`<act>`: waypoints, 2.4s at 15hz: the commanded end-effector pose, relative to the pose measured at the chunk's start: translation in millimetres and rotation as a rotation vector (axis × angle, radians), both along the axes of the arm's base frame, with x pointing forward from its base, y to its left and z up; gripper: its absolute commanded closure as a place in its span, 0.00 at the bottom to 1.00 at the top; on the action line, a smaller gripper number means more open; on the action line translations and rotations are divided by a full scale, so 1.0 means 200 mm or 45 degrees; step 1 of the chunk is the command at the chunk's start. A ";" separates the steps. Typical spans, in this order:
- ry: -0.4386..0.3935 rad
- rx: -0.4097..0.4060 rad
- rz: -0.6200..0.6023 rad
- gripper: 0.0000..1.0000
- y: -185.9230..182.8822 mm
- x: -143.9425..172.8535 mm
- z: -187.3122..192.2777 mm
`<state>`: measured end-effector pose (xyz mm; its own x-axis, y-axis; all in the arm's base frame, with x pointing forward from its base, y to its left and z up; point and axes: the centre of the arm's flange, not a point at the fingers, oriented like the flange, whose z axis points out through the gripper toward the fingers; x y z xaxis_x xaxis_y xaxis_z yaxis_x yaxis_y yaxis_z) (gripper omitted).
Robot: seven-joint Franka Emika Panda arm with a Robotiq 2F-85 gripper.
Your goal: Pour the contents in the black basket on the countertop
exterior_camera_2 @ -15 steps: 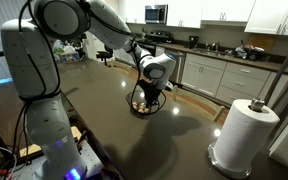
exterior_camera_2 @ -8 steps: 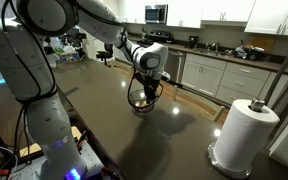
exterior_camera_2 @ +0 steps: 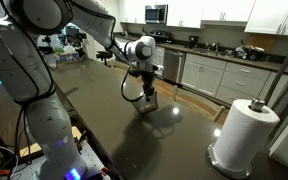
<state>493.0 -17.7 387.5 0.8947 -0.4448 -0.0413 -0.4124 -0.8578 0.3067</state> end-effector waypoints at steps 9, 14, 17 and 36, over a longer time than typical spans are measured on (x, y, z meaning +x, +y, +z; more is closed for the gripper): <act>0.214 -0.622 -0.430 0.99 -0.09 -0.14 0.17; 0.492 -0.836 -0.447 0.99 -0.14 -0.14 0.16; 0.604 -0.935 -0.438 0.99 -0.15 -0.10 0.13; 0.692 -1.200 -0.394 0.99 -0.16 0.10 0.06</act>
